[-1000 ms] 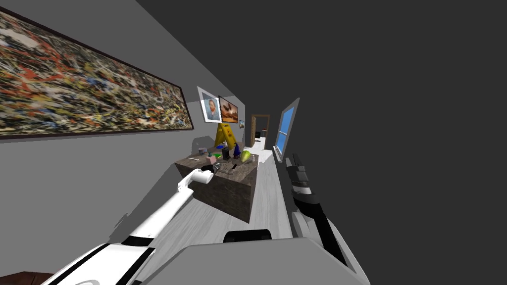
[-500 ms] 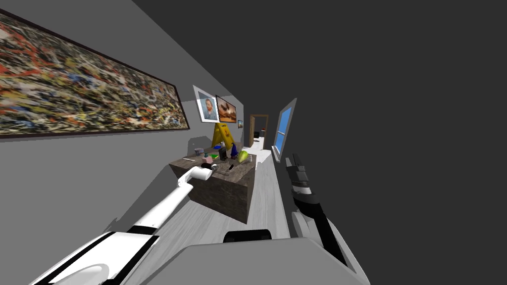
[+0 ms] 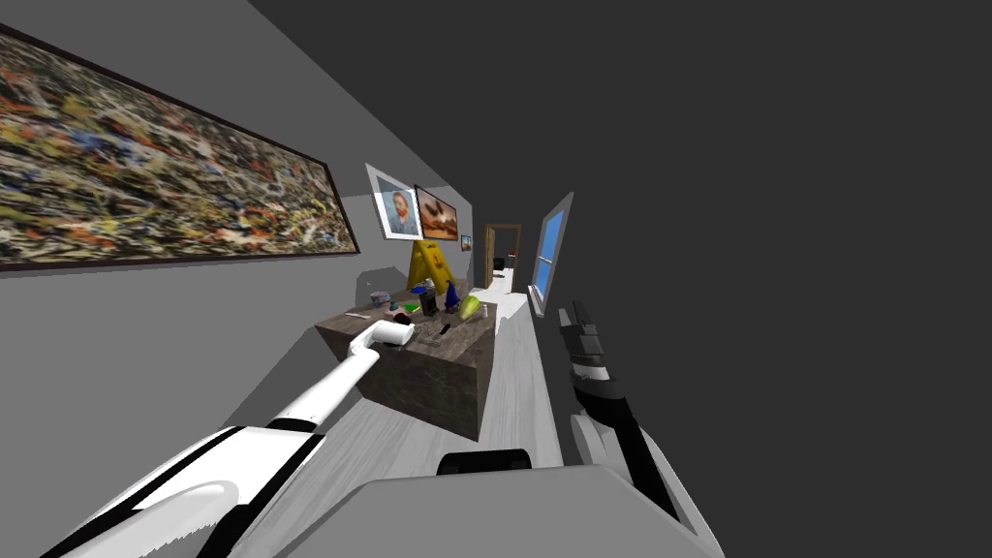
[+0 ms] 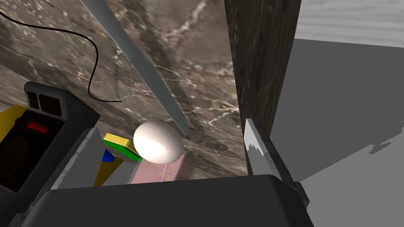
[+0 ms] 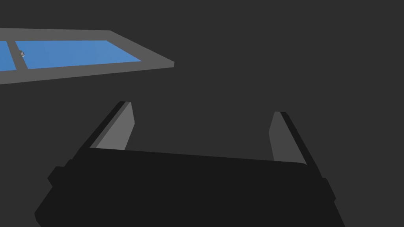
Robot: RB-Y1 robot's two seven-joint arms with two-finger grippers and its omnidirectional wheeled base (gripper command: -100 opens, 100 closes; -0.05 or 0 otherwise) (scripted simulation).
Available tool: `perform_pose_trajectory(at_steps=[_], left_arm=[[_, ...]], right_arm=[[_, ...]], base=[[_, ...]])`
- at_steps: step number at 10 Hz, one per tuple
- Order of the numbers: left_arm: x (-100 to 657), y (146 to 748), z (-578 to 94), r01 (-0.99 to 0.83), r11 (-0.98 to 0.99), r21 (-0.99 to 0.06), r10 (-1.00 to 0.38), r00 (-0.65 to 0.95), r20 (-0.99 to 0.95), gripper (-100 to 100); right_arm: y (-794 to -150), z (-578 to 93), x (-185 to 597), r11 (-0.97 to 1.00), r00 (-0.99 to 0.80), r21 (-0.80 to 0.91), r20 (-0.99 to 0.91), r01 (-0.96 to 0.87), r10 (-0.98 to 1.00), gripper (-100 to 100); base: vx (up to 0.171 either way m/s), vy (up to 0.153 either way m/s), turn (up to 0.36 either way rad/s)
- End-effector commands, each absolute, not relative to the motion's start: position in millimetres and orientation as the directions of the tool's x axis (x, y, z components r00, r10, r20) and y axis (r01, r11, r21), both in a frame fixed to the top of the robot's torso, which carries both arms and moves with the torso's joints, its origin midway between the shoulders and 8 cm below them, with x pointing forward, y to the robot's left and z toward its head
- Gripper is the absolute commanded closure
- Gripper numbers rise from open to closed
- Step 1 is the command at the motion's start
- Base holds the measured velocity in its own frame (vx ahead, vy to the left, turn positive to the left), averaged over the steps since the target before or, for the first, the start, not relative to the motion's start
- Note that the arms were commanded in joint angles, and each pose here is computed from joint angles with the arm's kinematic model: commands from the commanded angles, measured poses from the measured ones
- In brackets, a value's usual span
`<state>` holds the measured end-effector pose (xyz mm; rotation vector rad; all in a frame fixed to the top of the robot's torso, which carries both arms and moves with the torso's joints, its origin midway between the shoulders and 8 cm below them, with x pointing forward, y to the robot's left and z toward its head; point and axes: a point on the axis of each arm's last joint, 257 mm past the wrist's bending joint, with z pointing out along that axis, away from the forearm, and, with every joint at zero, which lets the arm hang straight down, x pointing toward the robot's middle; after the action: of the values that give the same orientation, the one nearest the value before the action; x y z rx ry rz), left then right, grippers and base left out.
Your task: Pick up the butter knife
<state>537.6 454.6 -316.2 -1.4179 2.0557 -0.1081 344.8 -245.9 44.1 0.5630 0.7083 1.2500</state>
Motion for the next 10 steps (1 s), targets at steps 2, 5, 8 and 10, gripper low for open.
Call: perform_pose_trajectory(at_steps=[2,5,8,10], left_arm=[[523,470,-325,-0.866,0.366,-0.339,-0.883,-0.209,-0.42,-100],[514,478,-328,-0.895,0.333,-0.298,-0.894,-0.199,-0.401,-100],[498,490,-330,-0.934,0.272,-0.23,-0.913,-0.175,-0.368,-100],[486,500,-328,-0.959,0.22,-0.178,-0.928,-0.149,-0.342,-100]], right_arm=[[-246,44,345,0.233,0.157,0.726,-0.172,-0.647,0.973,0],[-246,44,345,0.233,0.157,0.726,-0.172,-0.647,0.973,0],[-246,44,345,0.233,0.157,0.726,-0.172,-0.647,0.973,0],[-246,44,345,0.233,0.157,0.726,-0.172,-0.647,0.973,0]], base=[[0.024,-0.044,-0.052],[0.024,-0.042,-0.054],[0.029,-0.038,-0.066],[0.051,-0.056,-0.1]])
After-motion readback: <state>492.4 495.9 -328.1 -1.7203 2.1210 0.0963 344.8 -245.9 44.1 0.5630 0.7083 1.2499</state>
